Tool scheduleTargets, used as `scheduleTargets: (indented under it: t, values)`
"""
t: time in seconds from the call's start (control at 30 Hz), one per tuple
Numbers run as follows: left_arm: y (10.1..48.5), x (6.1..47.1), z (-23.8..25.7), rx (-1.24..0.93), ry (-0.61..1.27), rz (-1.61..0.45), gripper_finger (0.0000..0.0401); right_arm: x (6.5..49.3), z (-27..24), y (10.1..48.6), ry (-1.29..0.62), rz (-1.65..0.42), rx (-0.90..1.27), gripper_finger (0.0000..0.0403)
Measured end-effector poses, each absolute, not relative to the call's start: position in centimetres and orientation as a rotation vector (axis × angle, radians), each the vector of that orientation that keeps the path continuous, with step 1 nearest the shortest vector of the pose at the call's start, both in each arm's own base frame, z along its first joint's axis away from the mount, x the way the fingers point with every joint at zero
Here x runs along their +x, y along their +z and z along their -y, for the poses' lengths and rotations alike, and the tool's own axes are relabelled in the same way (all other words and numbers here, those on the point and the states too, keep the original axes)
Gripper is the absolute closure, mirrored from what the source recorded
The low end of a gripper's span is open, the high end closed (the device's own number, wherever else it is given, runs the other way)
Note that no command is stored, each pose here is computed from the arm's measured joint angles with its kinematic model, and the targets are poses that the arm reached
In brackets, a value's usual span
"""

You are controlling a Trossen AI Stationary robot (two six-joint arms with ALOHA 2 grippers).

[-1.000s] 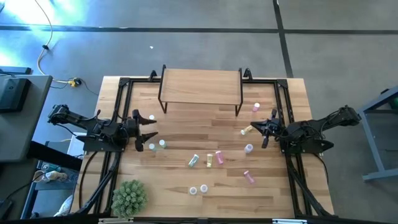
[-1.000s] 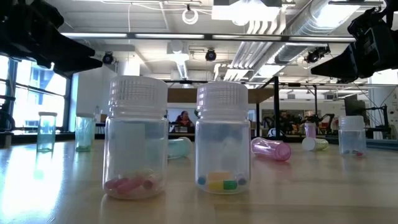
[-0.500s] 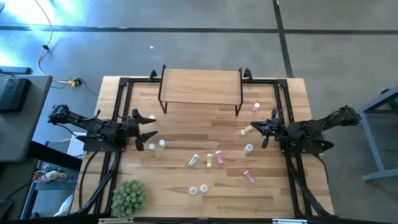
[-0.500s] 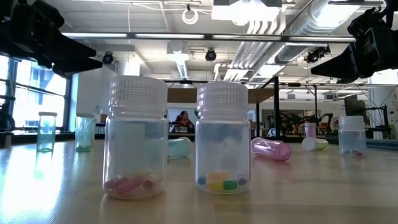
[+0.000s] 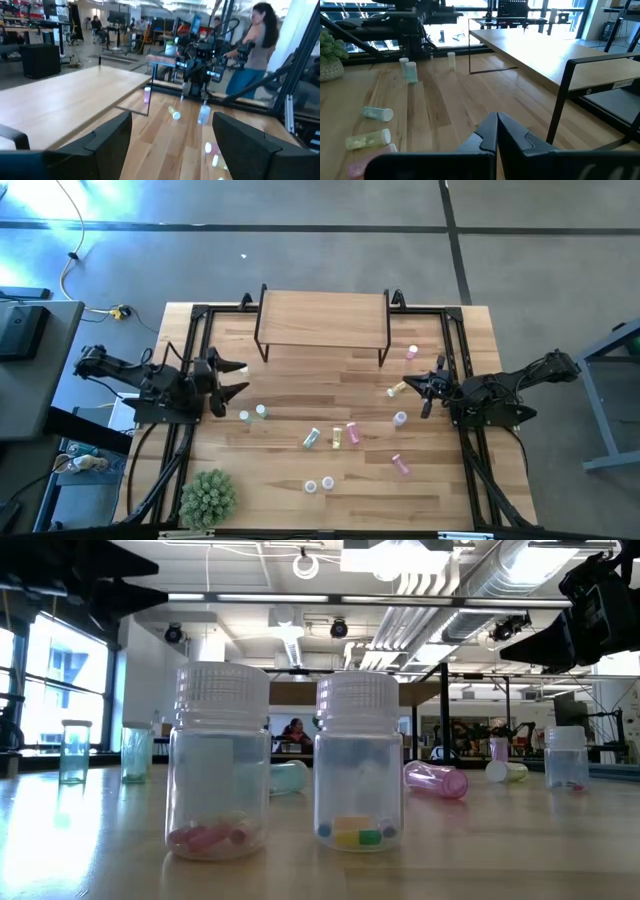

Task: Pick and place medicine bottles onto shelf by color
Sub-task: Put the top left blue pill bottle on the shelf

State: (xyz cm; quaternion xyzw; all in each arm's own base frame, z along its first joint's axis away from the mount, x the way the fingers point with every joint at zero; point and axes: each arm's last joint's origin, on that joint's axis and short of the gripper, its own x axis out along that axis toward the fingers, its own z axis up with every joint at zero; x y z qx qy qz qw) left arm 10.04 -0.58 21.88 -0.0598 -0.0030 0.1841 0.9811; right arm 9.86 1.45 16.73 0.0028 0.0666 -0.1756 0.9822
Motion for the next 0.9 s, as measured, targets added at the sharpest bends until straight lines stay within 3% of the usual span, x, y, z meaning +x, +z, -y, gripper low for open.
scheduleTargets:
  t: [0.43,0.9]
  values:
    - [25.9,13.3,1.2,-0.147,0.484,-0.345,0.0133,9.9,-1.5,16.7,-0.353,-0.138,0.004,0.0403]
    - [22.0,17.2,2.2,-0.342,0.558,-0.607,0.0133,9.9,-1.5,16.7,-0.353,-0.138,0.003,0.0403]
